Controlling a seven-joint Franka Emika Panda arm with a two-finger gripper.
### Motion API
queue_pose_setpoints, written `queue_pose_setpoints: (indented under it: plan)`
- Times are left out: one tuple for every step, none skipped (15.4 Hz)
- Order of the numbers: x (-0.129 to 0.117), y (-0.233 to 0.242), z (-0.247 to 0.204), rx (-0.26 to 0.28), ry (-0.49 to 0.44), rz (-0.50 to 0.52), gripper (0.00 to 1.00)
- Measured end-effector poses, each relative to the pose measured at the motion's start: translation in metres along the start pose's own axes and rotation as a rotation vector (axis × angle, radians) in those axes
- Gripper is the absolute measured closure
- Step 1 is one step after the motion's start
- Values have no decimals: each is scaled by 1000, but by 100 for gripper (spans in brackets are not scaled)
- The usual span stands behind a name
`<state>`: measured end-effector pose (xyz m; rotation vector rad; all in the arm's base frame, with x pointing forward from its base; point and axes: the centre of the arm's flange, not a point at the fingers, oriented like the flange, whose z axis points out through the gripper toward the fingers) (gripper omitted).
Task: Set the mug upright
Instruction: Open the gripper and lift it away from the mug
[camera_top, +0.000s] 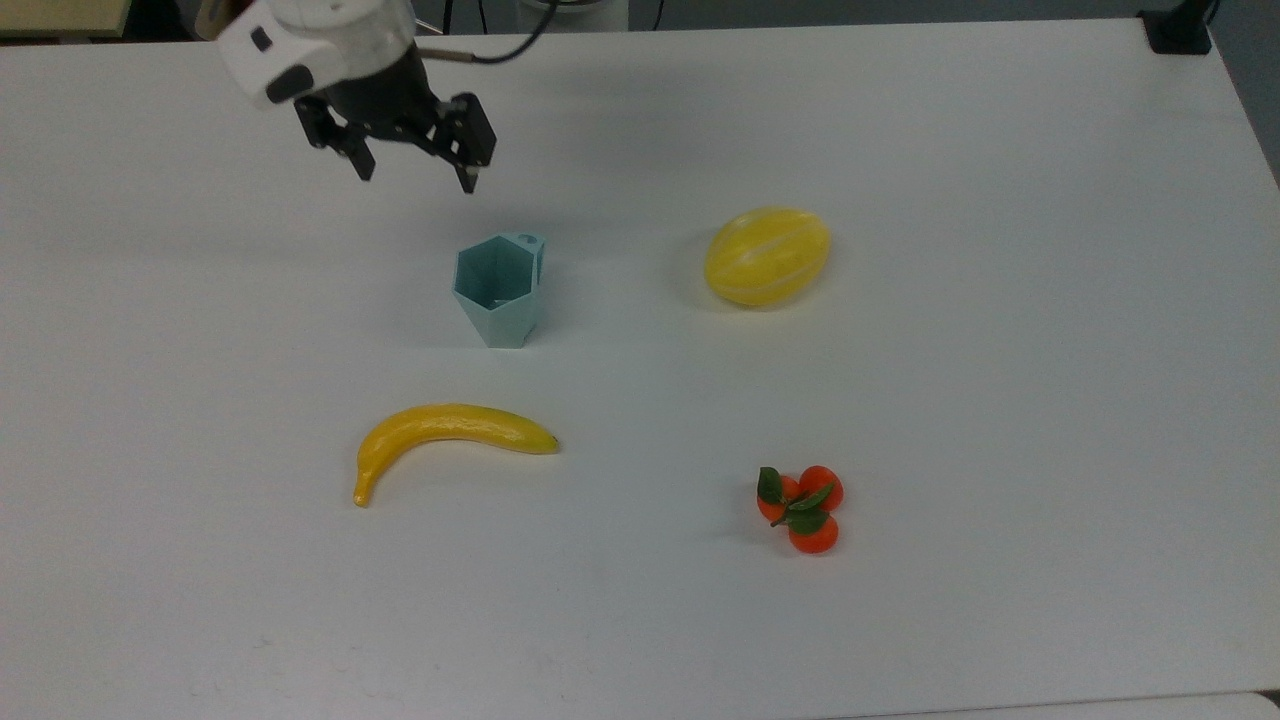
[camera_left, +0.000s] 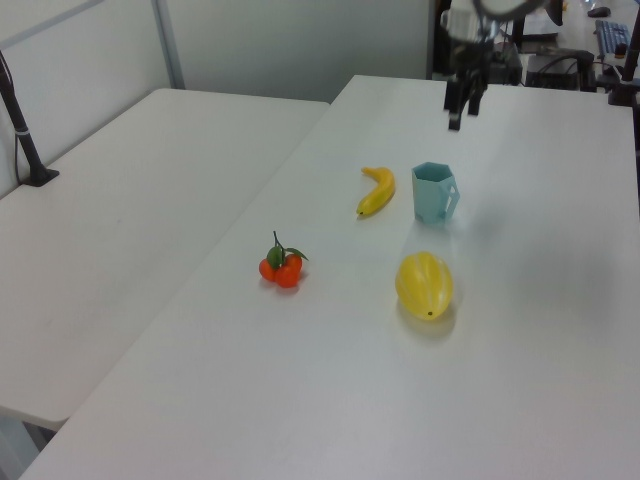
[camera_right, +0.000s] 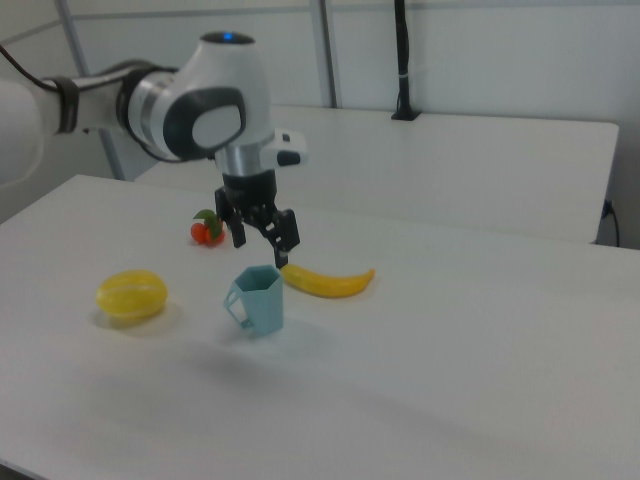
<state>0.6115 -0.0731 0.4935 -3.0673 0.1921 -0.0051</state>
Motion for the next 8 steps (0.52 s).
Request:
queue_pose_setpoints:
  plan:
    - [-4, 7, -18, 9, -8, 7, 0]
    - [-7, 13, -33, 13, -10, 10, 0]
    - [-9, 21, -45, 3, -3, 8, 0]
    - [-10, 27, -54, -17, 6, 9, 0]
    - [-12, 32, -60, -35, 14, 10, 0]
    - [-13, 35, -64, -47, 21, 10, 0]
    - [-15, 36, -69, -52, 27, 11, 0]
    - [-16, 37, -72, -55, 32, 11, 0]
